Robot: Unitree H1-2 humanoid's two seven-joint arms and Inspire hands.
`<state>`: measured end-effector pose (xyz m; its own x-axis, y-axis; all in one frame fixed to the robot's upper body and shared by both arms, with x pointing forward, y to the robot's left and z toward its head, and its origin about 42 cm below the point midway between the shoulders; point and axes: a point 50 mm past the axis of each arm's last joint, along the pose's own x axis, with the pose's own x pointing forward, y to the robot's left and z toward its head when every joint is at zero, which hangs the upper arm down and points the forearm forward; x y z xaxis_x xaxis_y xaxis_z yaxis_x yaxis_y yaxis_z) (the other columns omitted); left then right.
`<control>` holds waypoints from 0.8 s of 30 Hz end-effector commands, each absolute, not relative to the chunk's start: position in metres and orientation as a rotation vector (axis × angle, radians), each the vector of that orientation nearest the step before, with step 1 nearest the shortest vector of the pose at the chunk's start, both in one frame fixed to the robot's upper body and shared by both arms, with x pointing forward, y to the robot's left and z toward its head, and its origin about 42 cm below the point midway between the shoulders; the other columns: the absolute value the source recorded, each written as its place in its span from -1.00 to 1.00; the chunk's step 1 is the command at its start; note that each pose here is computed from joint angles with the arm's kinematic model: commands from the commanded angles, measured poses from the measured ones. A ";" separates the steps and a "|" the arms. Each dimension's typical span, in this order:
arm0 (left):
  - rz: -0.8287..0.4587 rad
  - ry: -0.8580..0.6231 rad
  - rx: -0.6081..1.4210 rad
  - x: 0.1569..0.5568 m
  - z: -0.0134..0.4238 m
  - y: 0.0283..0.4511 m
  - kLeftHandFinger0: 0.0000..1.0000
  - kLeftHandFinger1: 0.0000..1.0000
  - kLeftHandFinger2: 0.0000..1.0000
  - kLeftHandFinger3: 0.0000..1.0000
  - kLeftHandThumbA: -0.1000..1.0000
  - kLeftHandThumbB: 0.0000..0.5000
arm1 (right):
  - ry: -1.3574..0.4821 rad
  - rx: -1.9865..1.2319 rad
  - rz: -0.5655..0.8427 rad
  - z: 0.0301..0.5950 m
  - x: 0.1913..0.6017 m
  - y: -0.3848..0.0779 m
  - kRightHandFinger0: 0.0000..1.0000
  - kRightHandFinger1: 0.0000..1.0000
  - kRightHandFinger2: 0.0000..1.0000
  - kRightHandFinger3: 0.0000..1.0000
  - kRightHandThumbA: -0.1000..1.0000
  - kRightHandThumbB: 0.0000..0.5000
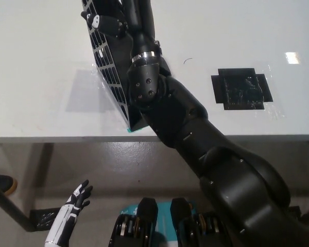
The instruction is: A notebook is kept standing on the table on the right hand side and a black shelf is kept on the left hand side and the robot uses its right hand to grab the notebook and places it in the shelf
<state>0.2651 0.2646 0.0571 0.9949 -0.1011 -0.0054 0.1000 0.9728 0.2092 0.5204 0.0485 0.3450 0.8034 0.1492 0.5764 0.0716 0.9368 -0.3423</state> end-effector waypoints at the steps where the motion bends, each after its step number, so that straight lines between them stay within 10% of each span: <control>1: -0.124 -0.034 0.231 0.267 0.066 0.267 1.00 1.00 1.00 1.00 1.00 -0.37 | -0.775 -0.322 0.045 0.383 0.518 0.056 1.00 1.00 1.00 1.00 1.00 0.34; 14: -0.110 -0.049 0.234 0.268 0.066 0.269 1.00 1.00 1.00 1.00 1.00 -0.37 | -1.211 -0.258 -0.013 0.511 0.477 -0.031 1.00 1.00 1.00 1.00 1.00 0.12; 24: -0.115 -0.049 0.257 0.270 0.067 0.271 1.00 1.00 1.00 1.00 1.00 -0.29 | -1.391 -0.071 0.026 0.497 0.337 -0.142 1.00 1.00 1.00 1.00 1.00 0.57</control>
